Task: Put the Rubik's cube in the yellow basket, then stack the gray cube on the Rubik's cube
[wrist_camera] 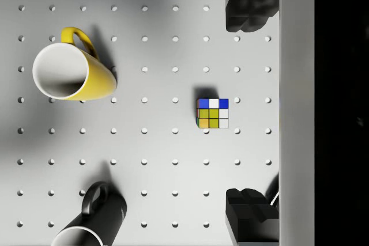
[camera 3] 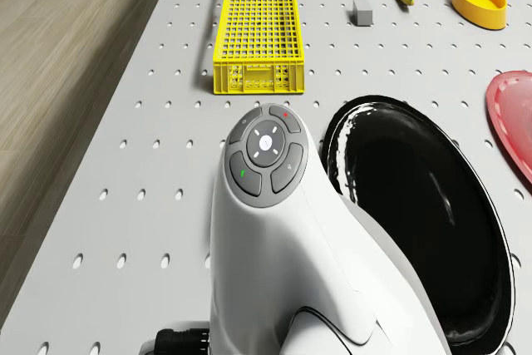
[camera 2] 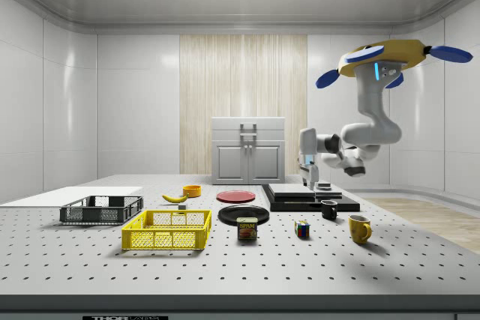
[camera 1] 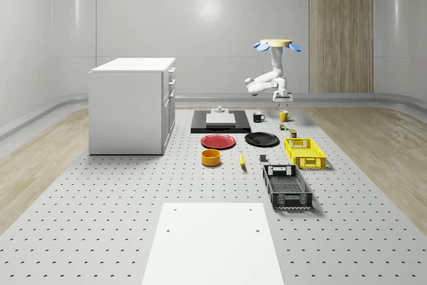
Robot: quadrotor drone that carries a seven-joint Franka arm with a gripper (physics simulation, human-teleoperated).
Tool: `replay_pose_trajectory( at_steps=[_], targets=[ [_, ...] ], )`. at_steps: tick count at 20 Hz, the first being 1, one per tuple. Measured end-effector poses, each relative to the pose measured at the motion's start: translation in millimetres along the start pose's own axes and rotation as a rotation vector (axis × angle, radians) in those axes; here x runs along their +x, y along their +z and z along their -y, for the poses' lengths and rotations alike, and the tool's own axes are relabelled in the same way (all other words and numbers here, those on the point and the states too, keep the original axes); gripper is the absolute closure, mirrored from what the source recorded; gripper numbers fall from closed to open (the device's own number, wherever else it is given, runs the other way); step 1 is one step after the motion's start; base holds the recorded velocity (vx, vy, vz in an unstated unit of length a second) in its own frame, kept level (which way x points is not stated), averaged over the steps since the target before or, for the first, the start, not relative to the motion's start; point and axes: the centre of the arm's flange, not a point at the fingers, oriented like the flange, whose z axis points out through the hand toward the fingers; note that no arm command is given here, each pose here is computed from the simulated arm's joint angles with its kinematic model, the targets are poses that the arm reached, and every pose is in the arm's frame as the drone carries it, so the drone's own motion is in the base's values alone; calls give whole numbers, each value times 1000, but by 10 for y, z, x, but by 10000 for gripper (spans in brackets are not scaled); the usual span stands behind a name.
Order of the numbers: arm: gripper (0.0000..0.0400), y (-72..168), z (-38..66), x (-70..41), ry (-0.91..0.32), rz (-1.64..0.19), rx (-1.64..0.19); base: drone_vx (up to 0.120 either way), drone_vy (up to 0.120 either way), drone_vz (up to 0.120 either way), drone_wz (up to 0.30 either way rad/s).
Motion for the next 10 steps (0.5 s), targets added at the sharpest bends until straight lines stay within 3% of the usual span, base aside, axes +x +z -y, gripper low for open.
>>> replay_pose_trajectory(
  at_steps=[2,10],
  targets=[
    [0,0,1,-1,0,-1,-1,100,0,-120,0],
    [0,0,2,-2,0,-2,-2,0,0,-120,0]
  ],
)
